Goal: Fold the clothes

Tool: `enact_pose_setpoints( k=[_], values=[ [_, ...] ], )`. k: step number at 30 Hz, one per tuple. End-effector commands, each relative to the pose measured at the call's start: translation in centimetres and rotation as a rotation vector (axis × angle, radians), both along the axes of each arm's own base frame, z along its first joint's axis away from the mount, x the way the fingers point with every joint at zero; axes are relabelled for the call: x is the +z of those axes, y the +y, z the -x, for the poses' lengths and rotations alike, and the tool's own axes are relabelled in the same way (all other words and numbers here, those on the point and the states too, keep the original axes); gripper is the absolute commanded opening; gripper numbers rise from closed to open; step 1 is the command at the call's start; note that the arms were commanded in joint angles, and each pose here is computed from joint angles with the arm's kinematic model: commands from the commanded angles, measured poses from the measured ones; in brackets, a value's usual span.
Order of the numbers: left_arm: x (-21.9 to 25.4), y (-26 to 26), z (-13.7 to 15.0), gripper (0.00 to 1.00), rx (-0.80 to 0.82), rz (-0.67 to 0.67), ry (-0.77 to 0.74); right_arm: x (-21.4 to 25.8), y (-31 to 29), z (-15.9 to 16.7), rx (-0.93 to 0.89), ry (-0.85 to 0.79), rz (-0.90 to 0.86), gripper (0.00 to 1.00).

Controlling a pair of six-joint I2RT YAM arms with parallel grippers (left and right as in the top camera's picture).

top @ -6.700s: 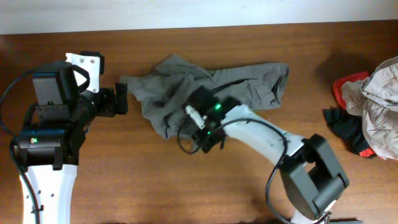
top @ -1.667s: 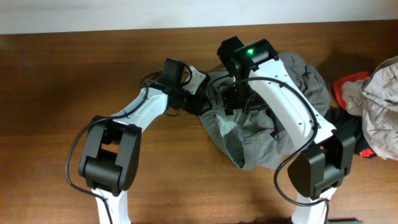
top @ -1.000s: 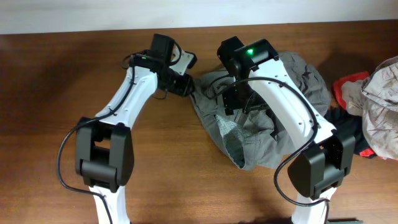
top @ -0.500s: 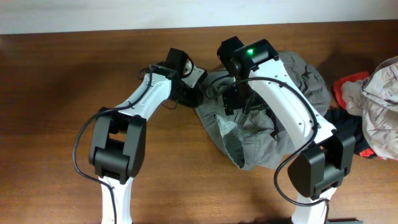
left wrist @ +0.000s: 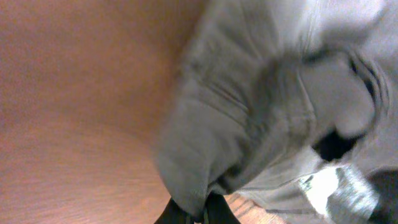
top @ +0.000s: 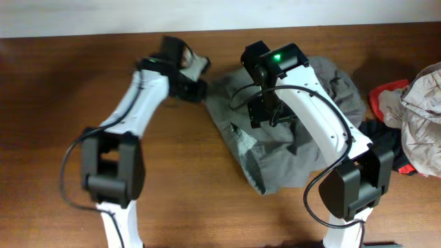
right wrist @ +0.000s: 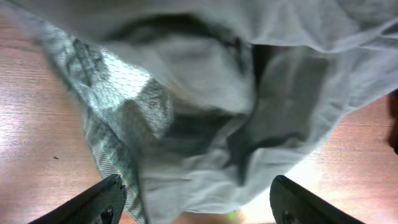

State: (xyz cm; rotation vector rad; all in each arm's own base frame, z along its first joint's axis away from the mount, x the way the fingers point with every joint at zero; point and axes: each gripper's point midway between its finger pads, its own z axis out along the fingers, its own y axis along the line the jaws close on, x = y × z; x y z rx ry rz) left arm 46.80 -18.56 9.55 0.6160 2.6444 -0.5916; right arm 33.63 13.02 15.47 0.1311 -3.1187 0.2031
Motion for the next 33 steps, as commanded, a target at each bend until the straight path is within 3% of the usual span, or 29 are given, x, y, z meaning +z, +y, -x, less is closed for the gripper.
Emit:
enact_pose_setpoints(
  k=[1, 6, 10, 14, 27, 31, 33],
  values=[
    [8.0, 2.9, -2.5, 0.0, 0.067, 0.028, -0.201, 0.4, -0.4, 0.0, -0.01, -0.018, 0.018, 0.79],
    [7.9, 5.9, -4.2, 0.0, 0.145, -0.048, -0.246, 0.3, 0.3, 0.1, 0.106, 0.0, -0.011, 0.79],
    [7.8, 6.5, -4.5, 0.01, 0.166, -0.084, -0.256, 0.3, 5.8, 0.9, 0.412, 0.024, -0.224, 0.79],
    [7.6, 7.7, -4.8, 0.02, 0.202, -0.149, -0.269, -0.1, 10.0, 1.4, 0.508, -0.021, -0.254, 0.79],
    [7.6, 7.9, -4.8, 0.02, 0.207, -0.157, -0.269, -11.8, 14.5, 9.2, 0.357, 0.126, -0.176, 0.82],
    [7.5, 7.9, -4.7, 0.02, 0.206, -0.159, -0.262, -12.7, 14.3, 8.8, 0.236, 0.026, -0.081, 0.81],
    [7.5, 7.9, -4.7, 0.02, 0.206, -0.159, -0.262, -12.6, 13.7, 8.2, 0.168, -0.016, -0.046, 0.75]
  ],
)
